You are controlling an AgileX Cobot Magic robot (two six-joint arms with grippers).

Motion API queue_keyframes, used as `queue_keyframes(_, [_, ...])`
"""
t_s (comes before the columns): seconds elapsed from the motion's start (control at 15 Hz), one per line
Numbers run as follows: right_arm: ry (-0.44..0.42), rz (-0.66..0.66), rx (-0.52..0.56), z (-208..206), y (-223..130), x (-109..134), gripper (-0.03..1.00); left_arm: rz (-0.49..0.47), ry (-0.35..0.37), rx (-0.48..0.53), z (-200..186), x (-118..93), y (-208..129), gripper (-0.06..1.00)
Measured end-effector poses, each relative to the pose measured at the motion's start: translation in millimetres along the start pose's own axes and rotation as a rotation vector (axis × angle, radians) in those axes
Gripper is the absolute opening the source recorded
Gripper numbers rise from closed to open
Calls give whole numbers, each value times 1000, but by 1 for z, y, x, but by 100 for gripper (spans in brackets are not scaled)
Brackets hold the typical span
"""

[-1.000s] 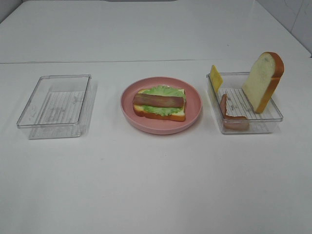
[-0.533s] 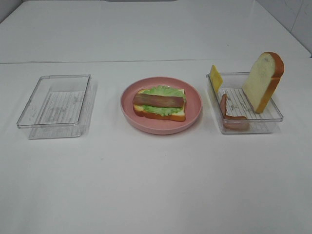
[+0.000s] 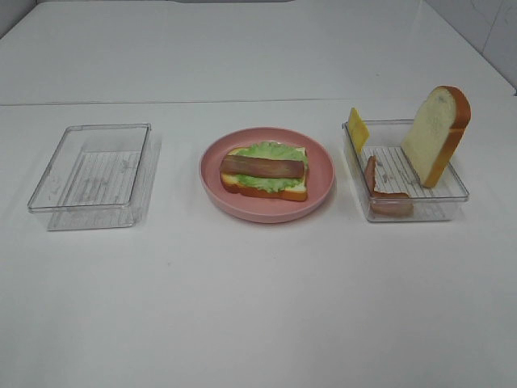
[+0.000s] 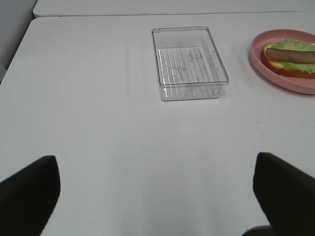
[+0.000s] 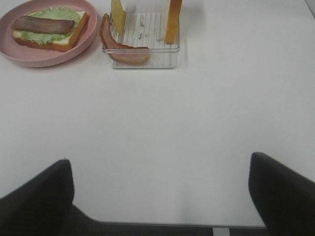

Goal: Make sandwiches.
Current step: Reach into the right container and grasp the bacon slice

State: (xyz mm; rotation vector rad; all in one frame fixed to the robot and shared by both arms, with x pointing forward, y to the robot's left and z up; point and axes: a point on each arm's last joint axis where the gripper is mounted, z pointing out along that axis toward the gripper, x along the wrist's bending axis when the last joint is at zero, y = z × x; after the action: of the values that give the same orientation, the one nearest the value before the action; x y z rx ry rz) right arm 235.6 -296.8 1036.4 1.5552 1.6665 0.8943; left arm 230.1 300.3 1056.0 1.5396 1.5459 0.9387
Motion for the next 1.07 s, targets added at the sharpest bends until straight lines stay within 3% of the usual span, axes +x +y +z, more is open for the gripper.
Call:
queue_keyframes(0.4, [-3,-1,2,0,0,0,94,0,0,0,0,0,0,99])
queue_keyframes(0.53, [2,1,59,5,5,0,94,0,0,0,0,0,0,99])
queue_keyframes(0.87, [108,75,452,62,75,5,94,0,0,0,0,0,0,99])
queue_keyframes(1.07, [126,50,569,100,110,3,94,0,0,0,0,0,0,99])
